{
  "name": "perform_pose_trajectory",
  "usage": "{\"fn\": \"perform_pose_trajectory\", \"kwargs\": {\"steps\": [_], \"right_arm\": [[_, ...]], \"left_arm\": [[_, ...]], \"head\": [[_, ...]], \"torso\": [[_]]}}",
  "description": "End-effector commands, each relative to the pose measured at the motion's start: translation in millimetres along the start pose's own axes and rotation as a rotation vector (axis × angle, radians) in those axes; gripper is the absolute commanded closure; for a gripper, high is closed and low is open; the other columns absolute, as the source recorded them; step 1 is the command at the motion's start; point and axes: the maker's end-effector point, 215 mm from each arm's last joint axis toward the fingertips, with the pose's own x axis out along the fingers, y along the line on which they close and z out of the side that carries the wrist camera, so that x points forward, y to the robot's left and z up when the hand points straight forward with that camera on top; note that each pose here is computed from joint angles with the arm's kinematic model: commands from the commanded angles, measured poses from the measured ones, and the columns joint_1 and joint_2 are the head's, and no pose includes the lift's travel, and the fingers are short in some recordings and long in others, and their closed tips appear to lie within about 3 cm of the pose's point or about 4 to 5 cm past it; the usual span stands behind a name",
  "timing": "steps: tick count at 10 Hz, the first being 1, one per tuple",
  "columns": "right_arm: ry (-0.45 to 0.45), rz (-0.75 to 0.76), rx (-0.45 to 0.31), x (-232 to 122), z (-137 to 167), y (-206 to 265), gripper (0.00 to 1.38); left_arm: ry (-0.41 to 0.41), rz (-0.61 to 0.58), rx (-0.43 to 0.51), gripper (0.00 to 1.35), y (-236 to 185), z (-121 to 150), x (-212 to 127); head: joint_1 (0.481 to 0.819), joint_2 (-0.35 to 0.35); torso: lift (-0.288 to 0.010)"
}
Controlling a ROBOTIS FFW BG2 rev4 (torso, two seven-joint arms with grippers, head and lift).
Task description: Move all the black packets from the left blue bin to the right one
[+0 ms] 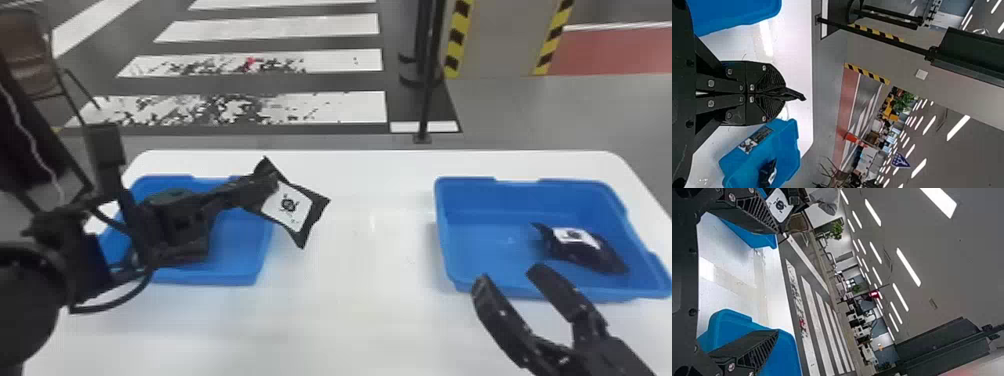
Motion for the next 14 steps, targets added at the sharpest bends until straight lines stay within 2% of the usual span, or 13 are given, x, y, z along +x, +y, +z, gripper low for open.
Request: {"fn": "perform_pose_trajectory", "kwargs": {"steps": [1,3,4,7,11,12,13,14], "right_arm": [[0.003,0.031,0.042,5.2,-3.6,8.3,0.12],[-0.006,0.178,0.259,26.7,-29.0,41.3,0.12],[-0.021,0.237,0.302,35.1,-29.7,51.3,0.12],[-0.043,0.286,0.367,46.6,-25.4,56.0,0.12],[-0.05,0.335,0.36,59.7,-16.5,69.8,0.13],[-0.053,0.341,0.359,61.0,-14.6,71.0,0.19],[-0.055,0.341,0.373,60.8,-15.5,71.0,0.45],[-0.055,0.34,0.377,61.3,-16.2,70.0,0.85]], "left_arm": [[-0.017,-0.078,-0.018,1.21,-25.4,2.6,7.3],[-0.032,-0.15,-0.036,1.21,-49.8,3.9,15.4],[-0.031,-0.179,-0.043,1.21,-60.6,2.9,19.8],[-0.036,-0.299,-0.083,1.21,-103.7,0.0,32.1],[-0.018,-0.436,-0.121,1.21,-155.3,-6.9,50.7],[-0.007,-0.456,-0.138,1.21,-161.9,-13.1,55.5],[0.005,-0.471,-0.157,1.21,-166.1,-19.7,61.0],[0.016,-0.486,-0.169,1.21,-171.6,-24.6,64.5]], "head": [[0.695,0.088],[0.695,0.08],[0.695,0.096],[0.695,0.086],[0.695,0.03],[0.695,0.016],[0.695,0.003],[0.695,-0.004]], "torso": [[-0.185],[-0.185],[-0.185],[-0.185],[-0.185],[-0.185],[-0.185],[-0.185]]}}
